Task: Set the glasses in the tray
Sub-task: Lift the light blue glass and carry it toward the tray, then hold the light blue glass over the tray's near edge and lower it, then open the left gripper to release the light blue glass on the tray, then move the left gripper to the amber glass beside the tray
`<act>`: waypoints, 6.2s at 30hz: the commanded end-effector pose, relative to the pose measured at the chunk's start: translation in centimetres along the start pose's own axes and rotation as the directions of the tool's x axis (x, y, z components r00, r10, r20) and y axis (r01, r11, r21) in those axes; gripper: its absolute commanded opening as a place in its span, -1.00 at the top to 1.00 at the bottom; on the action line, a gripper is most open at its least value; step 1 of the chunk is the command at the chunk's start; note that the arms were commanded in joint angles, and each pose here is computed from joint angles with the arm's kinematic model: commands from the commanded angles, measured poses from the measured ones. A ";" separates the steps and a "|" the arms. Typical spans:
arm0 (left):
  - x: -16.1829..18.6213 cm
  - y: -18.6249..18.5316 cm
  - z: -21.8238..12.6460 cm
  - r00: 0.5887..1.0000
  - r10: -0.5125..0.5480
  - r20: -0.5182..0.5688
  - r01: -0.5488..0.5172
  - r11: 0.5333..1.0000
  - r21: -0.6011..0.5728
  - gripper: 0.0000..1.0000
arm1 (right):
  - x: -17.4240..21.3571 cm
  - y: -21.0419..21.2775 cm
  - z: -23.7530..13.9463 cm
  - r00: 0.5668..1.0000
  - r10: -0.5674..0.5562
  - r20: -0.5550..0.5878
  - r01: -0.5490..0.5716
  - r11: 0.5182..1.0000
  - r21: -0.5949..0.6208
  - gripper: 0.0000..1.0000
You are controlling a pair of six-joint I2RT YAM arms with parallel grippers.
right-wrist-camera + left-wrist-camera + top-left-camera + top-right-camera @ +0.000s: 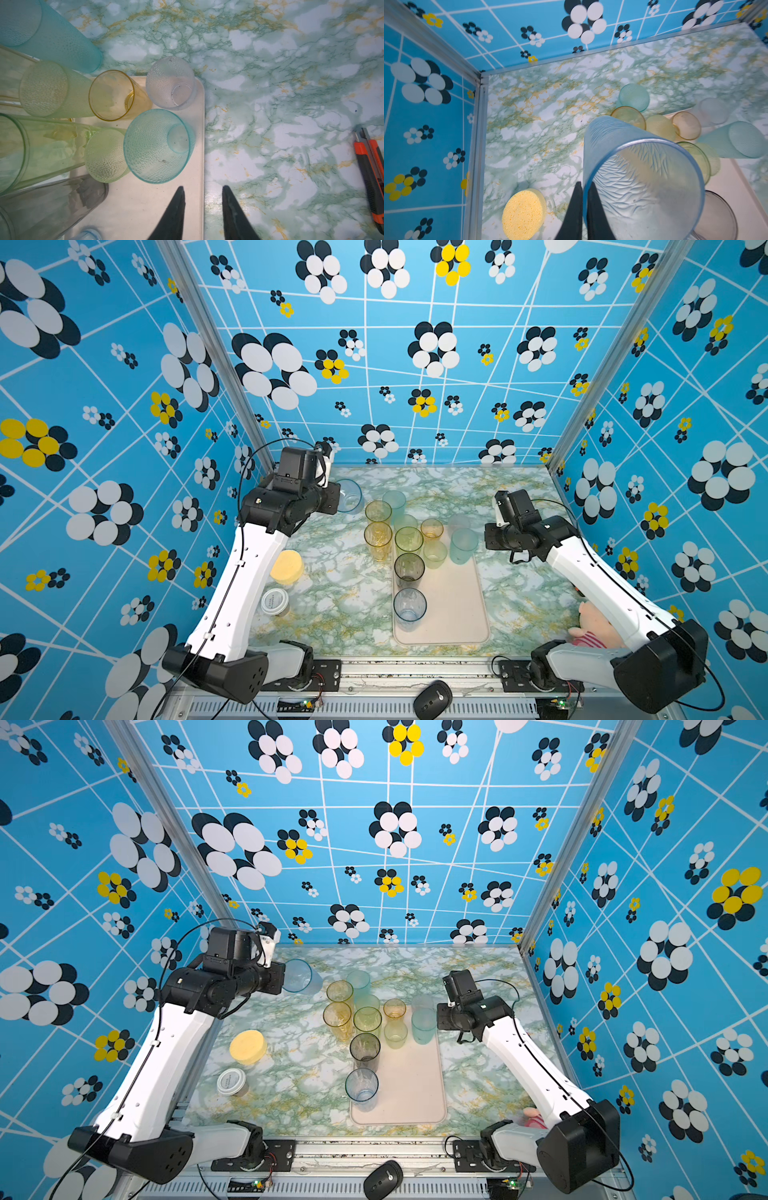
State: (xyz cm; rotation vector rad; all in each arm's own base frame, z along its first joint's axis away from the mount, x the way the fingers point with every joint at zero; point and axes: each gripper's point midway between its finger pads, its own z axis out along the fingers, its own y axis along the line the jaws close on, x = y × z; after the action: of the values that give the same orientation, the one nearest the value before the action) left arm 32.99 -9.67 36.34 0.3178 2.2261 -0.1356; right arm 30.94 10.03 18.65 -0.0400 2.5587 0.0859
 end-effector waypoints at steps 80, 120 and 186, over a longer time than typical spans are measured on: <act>13.8 -26.8 14.3 0.689 0.628 -0.360 -0.375 0.735 0.565 0.97 | 1.1 -0.8 1.4 0.998 0.045 -0.052 -0.046 0.998 -0.031 0.32; 14.3 -26.1 14.4 0.691 0.618 -0.374 -0.366 0.746 0.556 0.78 | 0.9 -0.6 1.4 0.997 0.047 -0.054 -0.049 0.998 -0.038 0.32; 4.0 -23.5 7.3 0.910 0.416 0.005 -0.374 0.812 0.448 0.33 | 2.0 -0.1 1.9 0.994 0.059 -0.095 -0.066 0.996 -0.064 0.26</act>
State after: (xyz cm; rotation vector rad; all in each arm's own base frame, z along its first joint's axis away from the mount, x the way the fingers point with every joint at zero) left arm 28.97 -34.31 25.65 1.1547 2.2052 -0.3921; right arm 30.80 10.12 16.14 -0.0007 2.6351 0.1813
